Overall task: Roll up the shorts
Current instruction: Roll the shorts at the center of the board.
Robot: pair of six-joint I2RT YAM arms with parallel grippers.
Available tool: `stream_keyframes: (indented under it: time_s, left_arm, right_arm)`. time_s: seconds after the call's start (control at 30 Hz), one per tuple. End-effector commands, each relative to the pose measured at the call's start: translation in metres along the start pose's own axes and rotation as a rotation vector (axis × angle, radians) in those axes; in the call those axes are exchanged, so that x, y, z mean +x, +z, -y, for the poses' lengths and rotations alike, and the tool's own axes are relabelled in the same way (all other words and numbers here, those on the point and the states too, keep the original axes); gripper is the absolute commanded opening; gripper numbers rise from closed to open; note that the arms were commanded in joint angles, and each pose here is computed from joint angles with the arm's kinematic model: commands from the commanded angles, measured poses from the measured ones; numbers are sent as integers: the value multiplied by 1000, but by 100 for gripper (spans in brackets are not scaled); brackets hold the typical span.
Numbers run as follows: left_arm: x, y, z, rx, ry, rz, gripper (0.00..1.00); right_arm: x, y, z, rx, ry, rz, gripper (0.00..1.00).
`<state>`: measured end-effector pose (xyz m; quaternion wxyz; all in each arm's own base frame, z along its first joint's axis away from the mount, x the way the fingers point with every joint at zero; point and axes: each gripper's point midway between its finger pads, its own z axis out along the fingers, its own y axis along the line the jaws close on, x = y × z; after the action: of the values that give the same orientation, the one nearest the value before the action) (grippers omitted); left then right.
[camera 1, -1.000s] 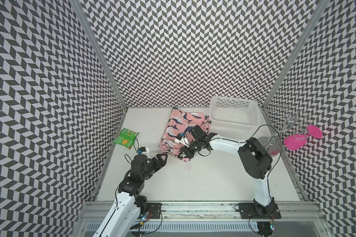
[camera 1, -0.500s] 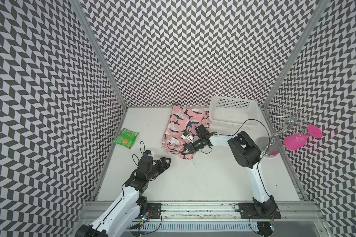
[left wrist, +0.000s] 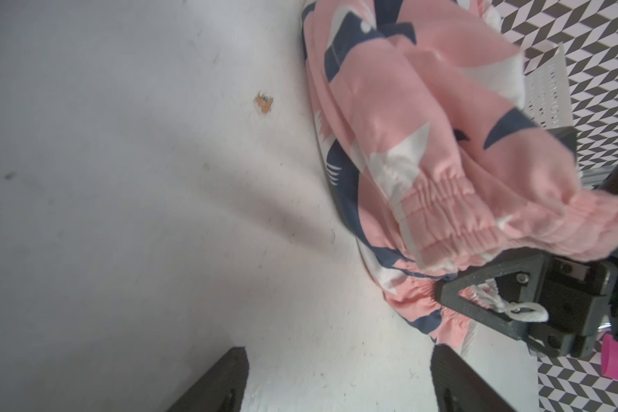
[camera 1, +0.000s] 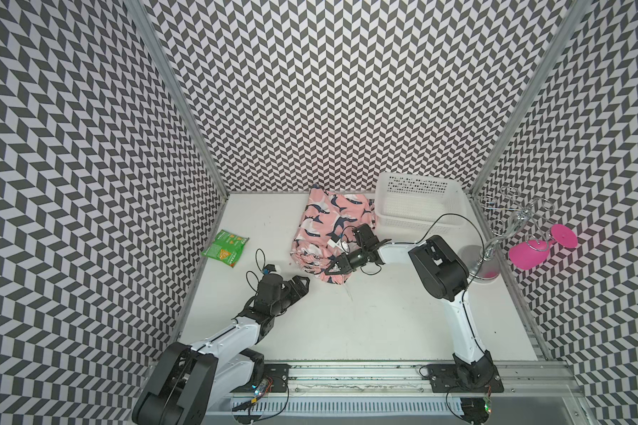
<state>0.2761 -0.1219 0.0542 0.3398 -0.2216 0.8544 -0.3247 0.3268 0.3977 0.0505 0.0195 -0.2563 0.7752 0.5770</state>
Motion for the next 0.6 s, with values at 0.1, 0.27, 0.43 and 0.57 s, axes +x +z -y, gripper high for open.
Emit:
stream_keyframes:
  time_s: [0.1, 0.27, 0.43, 0.57]
  left_arm:
    - [-28, 10, 22, 90, 18, 130, 88]
    - [-32, 25, 27, 118, 17, 137, 86]
    - [-48, 29, 44, 185, 39, 202, 87]
    - [-50, 50, 46, 162, 41, 170, 88]
  right_arm:
    - [-19, -12, -18, -50, -41, 55, 0]
    - [-17, -11, -16, -55, -35, 56, 0]
    - [-13, -12, -14, -61, -31, 58, 0]
    - [-12, -11, -12, -71, -22, 58, 0]
